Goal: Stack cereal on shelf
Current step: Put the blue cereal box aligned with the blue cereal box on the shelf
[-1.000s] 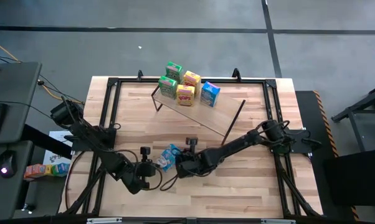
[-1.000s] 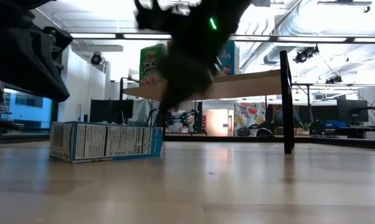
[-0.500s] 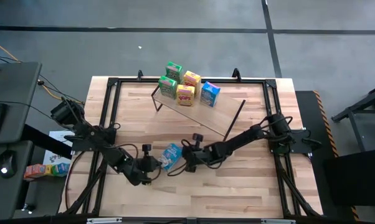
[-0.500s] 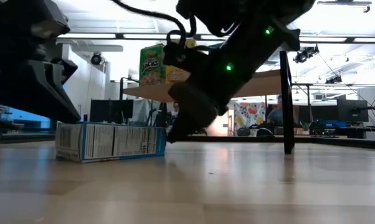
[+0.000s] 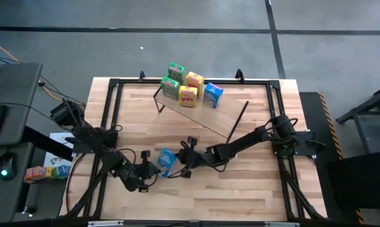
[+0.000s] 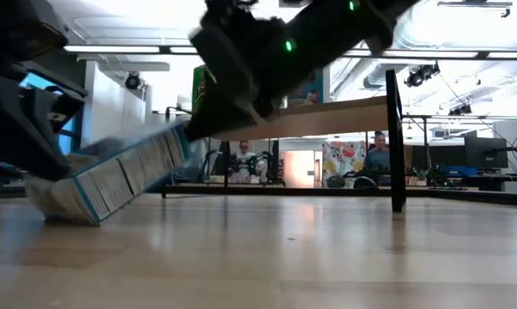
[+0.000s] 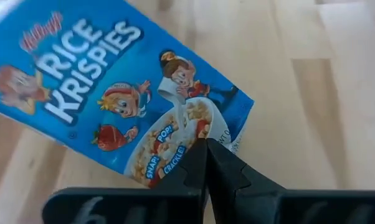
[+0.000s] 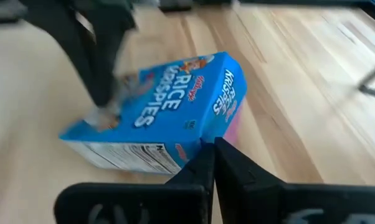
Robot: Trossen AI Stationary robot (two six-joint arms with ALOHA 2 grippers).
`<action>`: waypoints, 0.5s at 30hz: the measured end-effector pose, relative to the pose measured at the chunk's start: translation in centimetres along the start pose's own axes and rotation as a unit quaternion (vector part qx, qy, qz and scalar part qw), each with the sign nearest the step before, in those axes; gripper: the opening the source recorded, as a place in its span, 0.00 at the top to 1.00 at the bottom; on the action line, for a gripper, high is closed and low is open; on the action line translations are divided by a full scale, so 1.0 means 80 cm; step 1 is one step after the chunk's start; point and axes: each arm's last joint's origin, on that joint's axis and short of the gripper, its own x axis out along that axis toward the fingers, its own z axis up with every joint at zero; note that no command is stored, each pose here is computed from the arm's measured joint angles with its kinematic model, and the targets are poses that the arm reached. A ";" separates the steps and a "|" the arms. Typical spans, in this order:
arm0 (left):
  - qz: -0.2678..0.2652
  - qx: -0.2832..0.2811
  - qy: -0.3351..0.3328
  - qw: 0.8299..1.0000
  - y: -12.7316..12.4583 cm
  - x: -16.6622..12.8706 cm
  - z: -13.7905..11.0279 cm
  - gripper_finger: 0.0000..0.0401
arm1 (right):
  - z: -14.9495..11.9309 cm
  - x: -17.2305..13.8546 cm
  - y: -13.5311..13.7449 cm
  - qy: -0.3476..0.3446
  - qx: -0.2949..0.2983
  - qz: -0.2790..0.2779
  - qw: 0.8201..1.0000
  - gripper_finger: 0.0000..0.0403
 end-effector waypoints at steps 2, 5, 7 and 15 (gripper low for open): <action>-0.005 -0.005 -0.001 1.000 -0.003 -0.002 -0.002 1.00 | 0.008 -0.003 0.007 -0.011 0.003 0.017 1.000 1.00; -0.013 -0.011 0.001 1.000 -0.008 -0.006 -0.006 1.00 | 0.020 -0.009 0.021 -0.027 0.005 0.045 0.999 1.00; -0.010 -0.010 0.004 1.000 -0.009 -0.007 -0.009 1.00 | 0.026 -0.014 0.031 -0.035 0.000 0.066 0.997 1.00; 0.011 -0.030 0.005 0.999 -0.004 -0.005 -0.011 1.00 | 0.034 -0.025 0.056 -0.049 -0.017 0.115 0.992 1.00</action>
